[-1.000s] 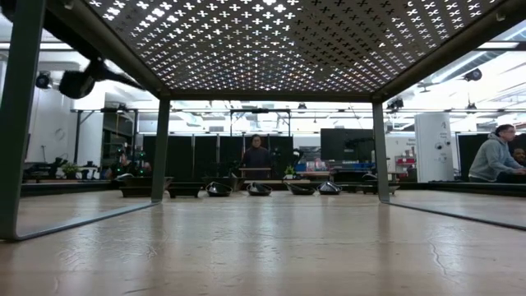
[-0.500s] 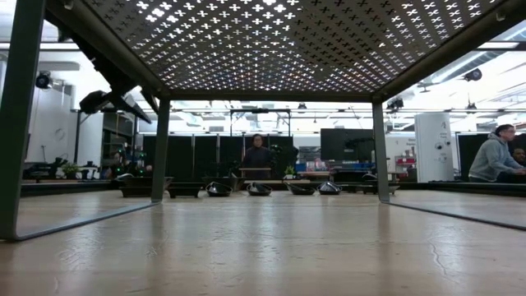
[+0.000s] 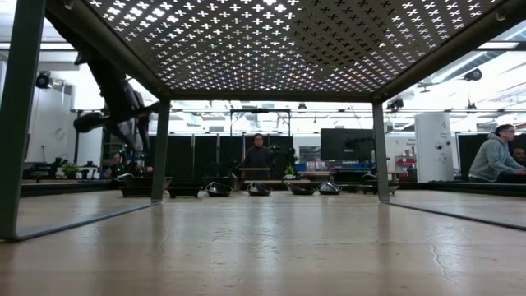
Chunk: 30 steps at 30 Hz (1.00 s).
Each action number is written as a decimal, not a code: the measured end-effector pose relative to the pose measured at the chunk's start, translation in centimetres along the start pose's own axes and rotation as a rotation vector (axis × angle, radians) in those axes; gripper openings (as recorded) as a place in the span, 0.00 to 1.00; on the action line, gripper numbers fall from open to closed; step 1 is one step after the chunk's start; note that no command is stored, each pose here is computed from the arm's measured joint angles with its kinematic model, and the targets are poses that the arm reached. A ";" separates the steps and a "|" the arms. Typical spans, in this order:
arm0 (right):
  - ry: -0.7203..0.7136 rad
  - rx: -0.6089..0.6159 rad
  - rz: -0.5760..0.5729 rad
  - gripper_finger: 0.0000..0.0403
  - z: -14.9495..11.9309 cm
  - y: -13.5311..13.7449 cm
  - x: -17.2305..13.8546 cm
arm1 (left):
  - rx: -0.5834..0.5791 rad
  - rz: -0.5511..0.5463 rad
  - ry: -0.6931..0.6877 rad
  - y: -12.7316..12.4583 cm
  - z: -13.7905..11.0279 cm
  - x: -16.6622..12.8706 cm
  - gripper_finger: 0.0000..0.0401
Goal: Pick & Place Mini shaped plates
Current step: Stack the distorted square plate on top of the other distorted square plates on the shelf
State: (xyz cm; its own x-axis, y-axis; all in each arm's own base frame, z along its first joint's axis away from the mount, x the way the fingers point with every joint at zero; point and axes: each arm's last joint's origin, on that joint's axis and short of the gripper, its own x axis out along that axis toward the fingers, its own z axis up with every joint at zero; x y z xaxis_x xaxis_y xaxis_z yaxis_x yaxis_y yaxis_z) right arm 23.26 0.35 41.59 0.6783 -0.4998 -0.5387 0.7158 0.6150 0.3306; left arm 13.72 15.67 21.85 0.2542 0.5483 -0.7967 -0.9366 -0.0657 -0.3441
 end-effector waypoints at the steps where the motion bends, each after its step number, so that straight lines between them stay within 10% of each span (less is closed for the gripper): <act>1: -0.003 0.000 -0.002 0.16 0.0 0.0 0.0 | 0.011 0.014 0.003 0.1 0.0 0.2 0.26; 30: -0.014 0.021 -0.010 0.18 0.0 0.0 0.0 | 0.269 0.235 0.132 0.7 -1.0 5.5 0.26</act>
State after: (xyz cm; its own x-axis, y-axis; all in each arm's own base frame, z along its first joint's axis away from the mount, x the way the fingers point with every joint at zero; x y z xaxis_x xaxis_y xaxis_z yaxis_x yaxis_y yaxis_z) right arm 23.29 0.32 41.60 0.6731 -0.5143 -0.5314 0.7258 0.5971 0.3414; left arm 14.69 17.78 16.76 0.0374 0.4309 -0.9016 -0.9984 0.0536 -0.0158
